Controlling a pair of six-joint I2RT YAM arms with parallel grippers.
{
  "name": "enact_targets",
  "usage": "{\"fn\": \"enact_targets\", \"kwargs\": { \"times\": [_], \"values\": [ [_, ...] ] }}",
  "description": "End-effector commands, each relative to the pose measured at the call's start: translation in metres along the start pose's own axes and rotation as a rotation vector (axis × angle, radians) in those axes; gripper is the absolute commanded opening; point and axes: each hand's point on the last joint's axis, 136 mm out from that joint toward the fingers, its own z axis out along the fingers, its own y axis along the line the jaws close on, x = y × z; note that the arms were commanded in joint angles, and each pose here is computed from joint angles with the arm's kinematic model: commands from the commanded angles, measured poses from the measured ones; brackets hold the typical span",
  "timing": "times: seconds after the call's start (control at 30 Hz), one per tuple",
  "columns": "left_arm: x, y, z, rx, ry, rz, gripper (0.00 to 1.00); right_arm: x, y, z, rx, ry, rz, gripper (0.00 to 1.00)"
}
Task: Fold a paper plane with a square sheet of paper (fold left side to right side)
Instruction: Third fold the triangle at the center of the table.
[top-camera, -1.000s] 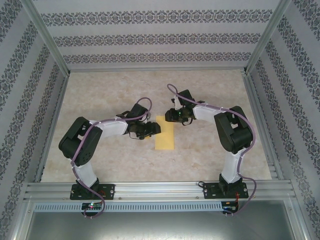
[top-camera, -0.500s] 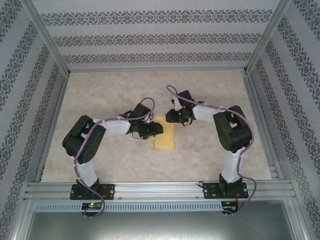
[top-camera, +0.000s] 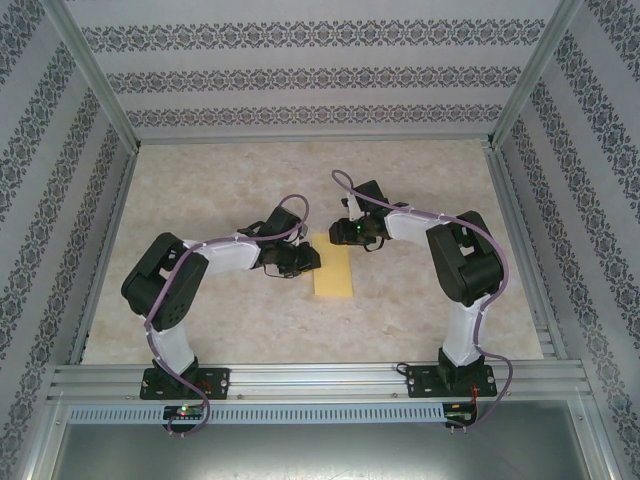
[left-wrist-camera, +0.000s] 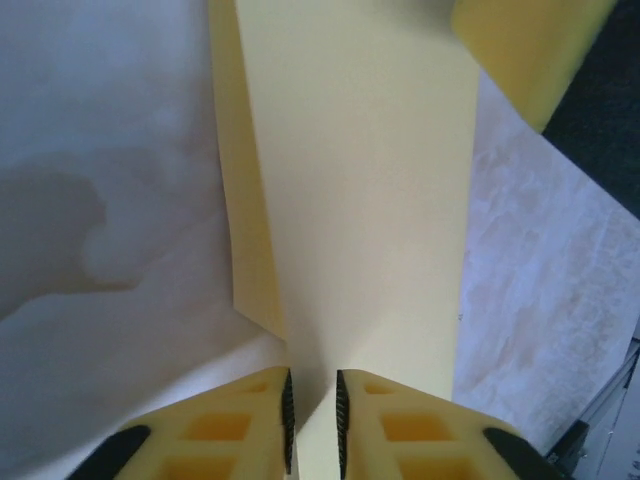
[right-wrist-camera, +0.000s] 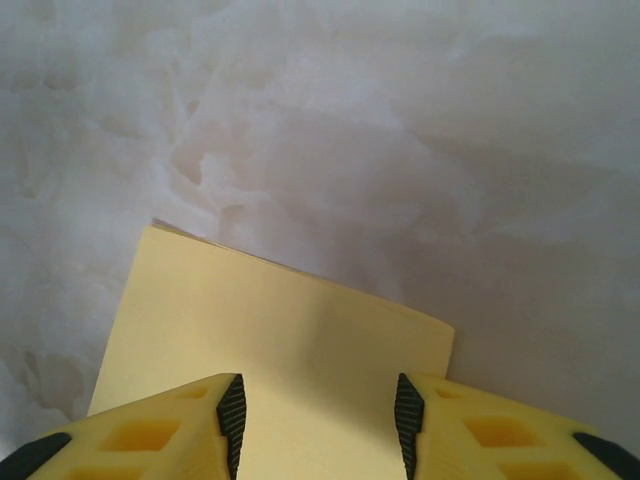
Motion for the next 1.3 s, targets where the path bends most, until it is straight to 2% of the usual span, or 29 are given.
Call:
{"fn": "enact_targets", "kwargs": {
  "times": [0.0, 0.07, 0.2, 0.33, 0.47, 0.63, 0.8, 0.97, 1.1, 1.27],
  "values": [
    [0.007, -0.004, -0.006, -0.006, -0.007, -0.003, 0.11, -0.008, 0.001, -0.013, 0.031, -0.051, -0.054, 0.51],
    [0.008, -0.006, -0.006, -0.001, -0.008, -0.013, 0.04, -0.013, 0.004, -0.026, 0.035, -0.105, -0.084, 0.55],
    [0.008, -0.010, -0.006, 0.015, -0.009, -0.038, 0.00, -0.012, 0.015, -0.062, 0.012, -0.237, -0.149, 0.64],
    [0.010, -0.014, -0.007, 0.035, -0.004, -0.065, 0.00, 0.023, 0.031, -0.093, 0.006, -0.304, -0.261, 0.70],
    [0.011, -0.016, -0.009, 0.033, 0.007, -0.073, 0.00, 0.073, 0.048, -0.104, 0.037, -0.321, -0.414, 0.78],
    [0.014, -0.016, -0.008, 0.036, 0.024, -0.080, 0.00, 0.128, 0.070, -0.102, 0.083, -0.306, -0.629, 0.87],
    [0.014, -0.015, -0.007, 0.035, 0.026, -0.086, 0.00, 0.153, 0.077, -0.087, 0.139, -0.257, -0.759, 0.90],
    [0.013, -0.016, -0.008, 0.029, 0.024, -0.078, 0.00, 0.163, 0.086, -0.061, 0.159, -0.201, -0.863, 0.92],
    [0.013, -0.016, -0.007, 0.030, 0.025, -0.077, 0.00, 0.155, 0.092, -0.045, 0.197, -0.200, -0.891, 0.92],
    [0.013, -0.016, -0.008, 0.029, 0.030, -0.074, 0.00, 0.141, 0.101, -0.040, 0.221, -0.234, -0.887, 0.86]
  ]
}}
